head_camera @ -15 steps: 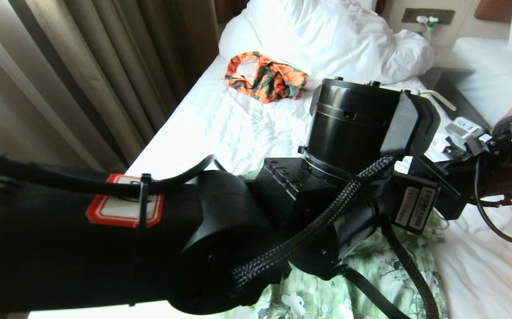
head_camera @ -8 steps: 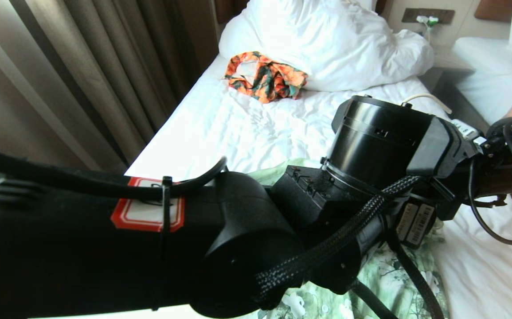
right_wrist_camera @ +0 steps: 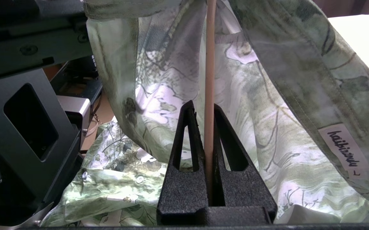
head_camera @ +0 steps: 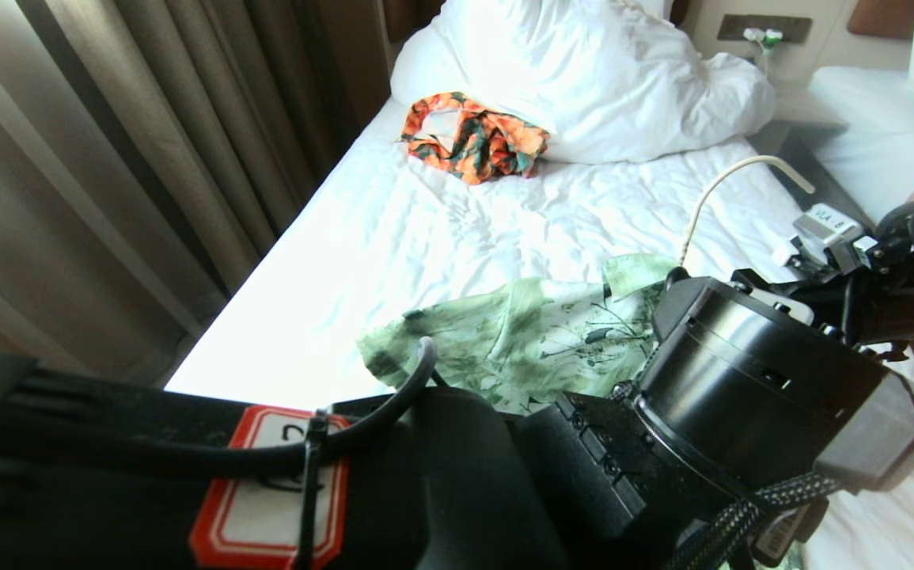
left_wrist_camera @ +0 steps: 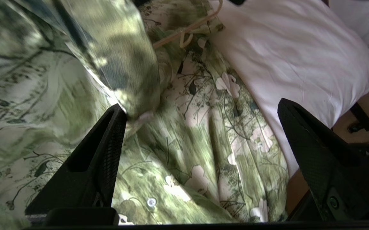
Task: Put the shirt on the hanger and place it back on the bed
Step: Hook one side of the shirt onto the hanger
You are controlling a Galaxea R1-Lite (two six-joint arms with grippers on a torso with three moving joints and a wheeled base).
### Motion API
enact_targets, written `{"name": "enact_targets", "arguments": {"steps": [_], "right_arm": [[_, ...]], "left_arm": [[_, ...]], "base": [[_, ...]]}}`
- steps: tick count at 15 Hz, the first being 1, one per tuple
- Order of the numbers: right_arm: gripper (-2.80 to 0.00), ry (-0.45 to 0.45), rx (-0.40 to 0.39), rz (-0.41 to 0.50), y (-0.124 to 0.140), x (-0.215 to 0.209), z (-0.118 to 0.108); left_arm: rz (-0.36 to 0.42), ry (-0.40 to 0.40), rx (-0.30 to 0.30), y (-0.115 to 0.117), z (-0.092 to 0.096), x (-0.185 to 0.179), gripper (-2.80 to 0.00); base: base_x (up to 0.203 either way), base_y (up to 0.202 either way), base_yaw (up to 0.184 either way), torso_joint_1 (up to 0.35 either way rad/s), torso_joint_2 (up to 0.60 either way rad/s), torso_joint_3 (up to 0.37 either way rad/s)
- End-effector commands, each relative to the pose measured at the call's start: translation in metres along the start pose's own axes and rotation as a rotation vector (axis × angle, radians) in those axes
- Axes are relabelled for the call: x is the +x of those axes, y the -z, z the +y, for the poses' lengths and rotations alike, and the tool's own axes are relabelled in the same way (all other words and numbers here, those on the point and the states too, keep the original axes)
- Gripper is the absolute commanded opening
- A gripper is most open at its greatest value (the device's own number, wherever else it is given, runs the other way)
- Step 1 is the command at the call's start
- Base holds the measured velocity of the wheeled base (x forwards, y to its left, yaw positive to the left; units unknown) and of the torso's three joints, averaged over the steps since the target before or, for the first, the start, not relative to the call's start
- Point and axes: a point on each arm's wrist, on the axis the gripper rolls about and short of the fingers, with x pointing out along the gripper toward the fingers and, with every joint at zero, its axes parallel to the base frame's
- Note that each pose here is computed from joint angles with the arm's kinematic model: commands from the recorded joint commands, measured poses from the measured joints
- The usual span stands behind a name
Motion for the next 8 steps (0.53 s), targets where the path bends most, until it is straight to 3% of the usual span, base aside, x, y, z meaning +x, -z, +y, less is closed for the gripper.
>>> {"name": "enact_targets", "arguments": {"steps": [1,4,7,8], "right_arm": [[-2.80,-0.001,-0.013,-0.009,-0.004,0.000,0.002],[-2.80,-0.012,-0.018,-0.011,-0.005,0.003,0.003],[-2.80,-0.042,-0.027,-0.016,-0.011,0.013,0.006],[-2.80,-0.055,-0.026,-0.017,-0.012,0.017,0.008]], "left_arm": [[0.013,-0.002,0.006,0.005,0.002,-0.007,0.00],[0.049,-0.010,0.018,0.018,0.009,-0.016,0.00],[0.037,-0.024,0.011,0.024,0.028,-0.049,0.00],[0.038,-0.032,0.012,0.029,0.035,-0.061,-2.80]], "base": [[0.000,0.000,0.000,0.000,0.00,0.000],[0.000,0.000,0.000,0.000,0.00,0.000],[0.000,0.000,0.000,0.000,0.00,0.000],[0.000,0.000,0.000,0.000,0.00,0.000]]}}
